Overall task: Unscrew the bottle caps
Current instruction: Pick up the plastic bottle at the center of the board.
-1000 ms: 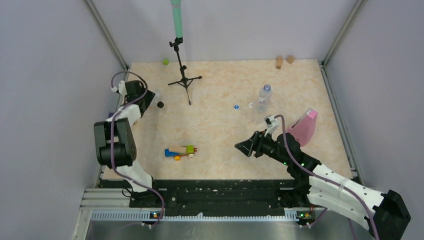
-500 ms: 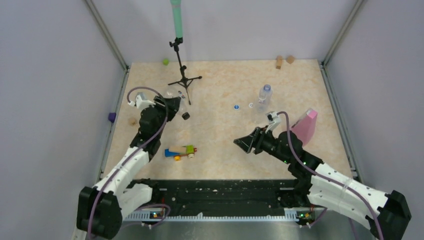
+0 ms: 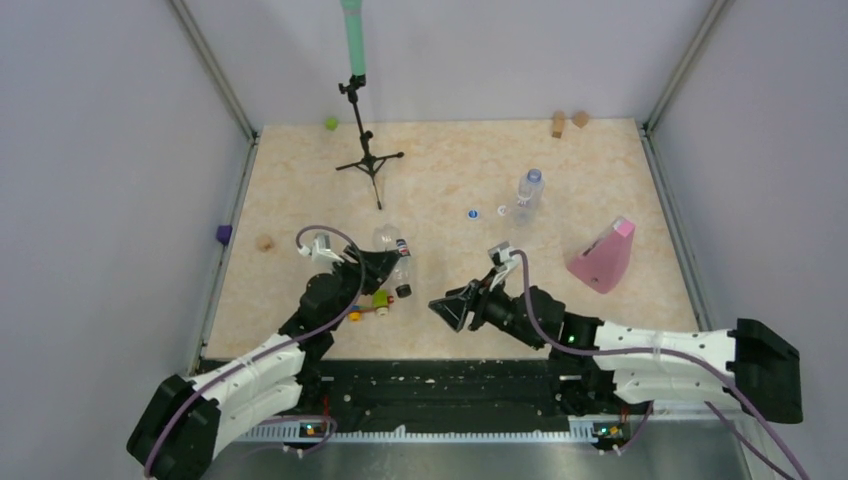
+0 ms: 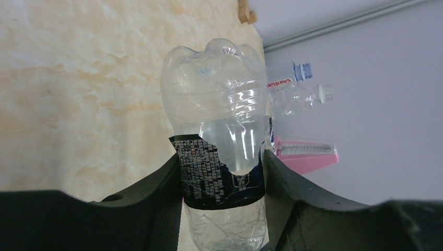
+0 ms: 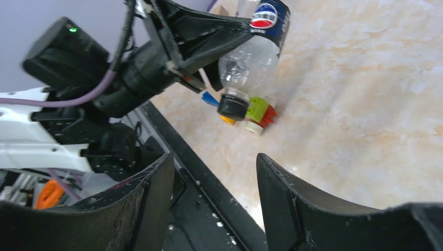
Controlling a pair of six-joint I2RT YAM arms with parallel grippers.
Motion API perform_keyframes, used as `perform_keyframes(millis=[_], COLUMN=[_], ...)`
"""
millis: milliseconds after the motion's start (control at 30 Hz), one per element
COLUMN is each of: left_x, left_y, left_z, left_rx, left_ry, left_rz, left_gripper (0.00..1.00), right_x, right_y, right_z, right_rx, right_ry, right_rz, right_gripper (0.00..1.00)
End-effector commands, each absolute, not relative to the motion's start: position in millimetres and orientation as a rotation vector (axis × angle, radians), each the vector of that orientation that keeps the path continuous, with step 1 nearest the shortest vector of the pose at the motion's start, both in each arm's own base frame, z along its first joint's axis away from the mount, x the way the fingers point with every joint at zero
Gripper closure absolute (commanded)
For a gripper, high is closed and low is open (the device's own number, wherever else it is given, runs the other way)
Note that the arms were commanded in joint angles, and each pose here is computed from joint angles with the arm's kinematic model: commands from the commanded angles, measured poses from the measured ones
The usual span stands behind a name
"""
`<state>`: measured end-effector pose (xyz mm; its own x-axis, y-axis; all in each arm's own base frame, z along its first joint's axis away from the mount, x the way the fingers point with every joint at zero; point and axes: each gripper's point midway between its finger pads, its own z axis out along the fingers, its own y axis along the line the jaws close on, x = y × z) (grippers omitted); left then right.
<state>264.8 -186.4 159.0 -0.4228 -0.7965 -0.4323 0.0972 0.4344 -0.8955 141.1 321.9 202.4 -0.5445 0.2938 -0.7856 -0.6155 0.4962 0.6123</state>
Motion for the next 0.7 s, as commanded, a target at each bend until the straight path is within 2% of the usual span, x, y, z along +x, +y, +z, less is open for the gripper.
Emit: perform_keyframes(millis=[0, 667], left_x=[253, 238], left_y=[-201, -204], left_z=[209, 214], left_rx=[-0.518, -0.447], left_ry=[1.547, 1.494], left_rz=[-1.332, -1.401], left_gripper=[0.65, 0.65], right_x=[158, 162], right_y=[335, 373], right_z=[218, 211], right_rx=[-0.22, -0.099], right_ry=[1.687, 1.66], right_rz=[1.147, 1.324], right_gripper=[0.42, 0.42])
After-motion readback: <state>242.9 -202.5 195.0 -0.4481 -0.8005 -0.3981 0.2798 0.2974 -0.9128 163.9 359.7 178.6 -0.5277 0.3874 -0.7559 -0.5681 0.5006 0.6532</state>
